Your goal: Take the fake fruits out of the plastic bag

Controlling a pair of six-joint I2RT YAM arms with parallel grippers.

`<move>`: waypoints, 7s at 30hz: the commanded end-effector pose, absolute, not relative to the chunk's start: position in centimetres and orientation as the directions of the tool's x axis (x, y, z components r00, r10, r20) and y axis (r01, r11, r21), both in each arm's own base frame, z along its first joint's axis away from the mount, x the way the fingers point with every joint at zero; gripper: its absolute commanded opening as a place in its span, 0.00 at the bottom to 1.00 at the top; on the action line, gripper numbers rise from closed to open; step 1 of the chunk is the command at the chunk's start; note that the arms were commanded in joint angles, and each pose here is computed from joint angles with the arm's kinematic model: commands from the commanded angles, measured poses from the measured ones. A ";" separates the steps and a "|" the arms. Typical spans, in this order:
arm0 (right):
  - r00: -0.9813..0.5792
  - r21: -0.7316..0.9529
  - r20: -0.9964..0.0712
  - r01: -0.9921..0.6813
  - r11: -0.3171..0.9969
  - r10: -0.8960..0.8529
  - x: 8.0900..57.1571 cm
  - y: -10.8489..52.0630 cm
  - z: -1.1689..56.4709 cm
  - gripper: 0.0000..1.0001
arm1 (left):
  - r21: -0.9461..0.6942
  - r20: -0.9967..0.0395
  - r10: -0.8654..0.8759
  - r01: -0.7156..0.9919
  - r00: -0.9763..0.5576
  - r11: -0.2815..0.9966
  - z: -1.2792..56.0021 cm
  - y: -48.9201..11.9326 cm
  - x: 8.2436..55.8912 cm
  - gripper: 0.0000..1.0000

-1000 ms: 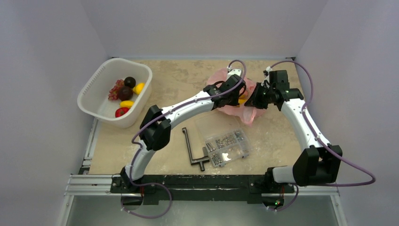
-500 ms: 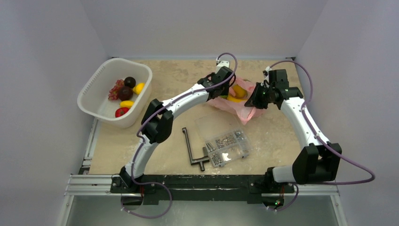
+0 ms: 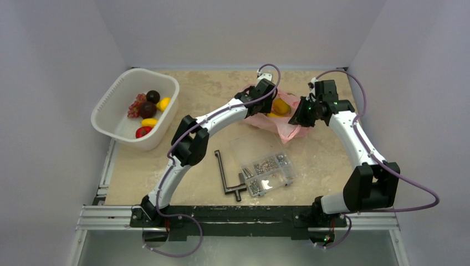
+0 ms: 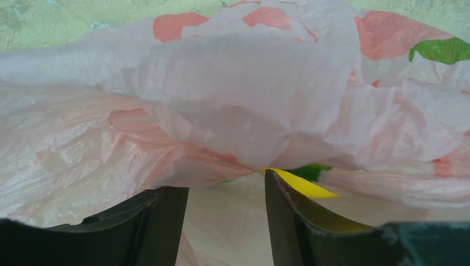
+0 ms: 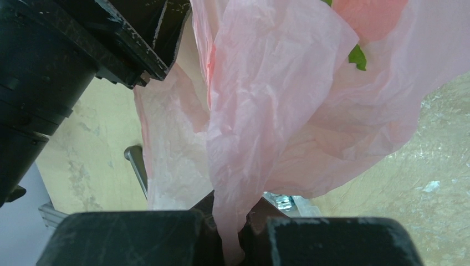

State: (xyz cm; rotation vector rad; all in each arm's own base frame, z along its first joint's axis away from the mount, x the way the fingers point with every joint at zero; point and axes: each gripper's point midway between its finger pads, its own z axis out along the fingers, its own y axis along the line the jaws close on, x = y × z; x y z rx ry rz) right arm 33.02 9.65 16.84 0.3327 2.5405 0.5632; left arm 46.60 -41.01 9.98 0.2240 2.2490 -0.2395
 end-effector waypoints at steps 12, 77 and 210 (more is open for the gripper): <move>-0.822 0.420 -0.481 0.089 0.903 0.305 32.5 9.1 16.1 0.00 | -0.801 -0.435 -0.406 0.138 -0.804 0.583 19.9 -35.0 51.1 0.65; -0.792 0.383 -0.525 0.107 0.918 0.312 34.2 8.2 16.3 0.00 | -0.758 0.052 -0.894 -0.600 -0.445 0.255 7.8 -46.9 47.6 0.59; -0.845 0.322 -0.447 0.154 0.934 0.293 36.5 7.3 16.4 0.00 | -0.569 -0.555 -0.732 -0.462 -0.395 0.680 26.9 5.6 49.3 0.28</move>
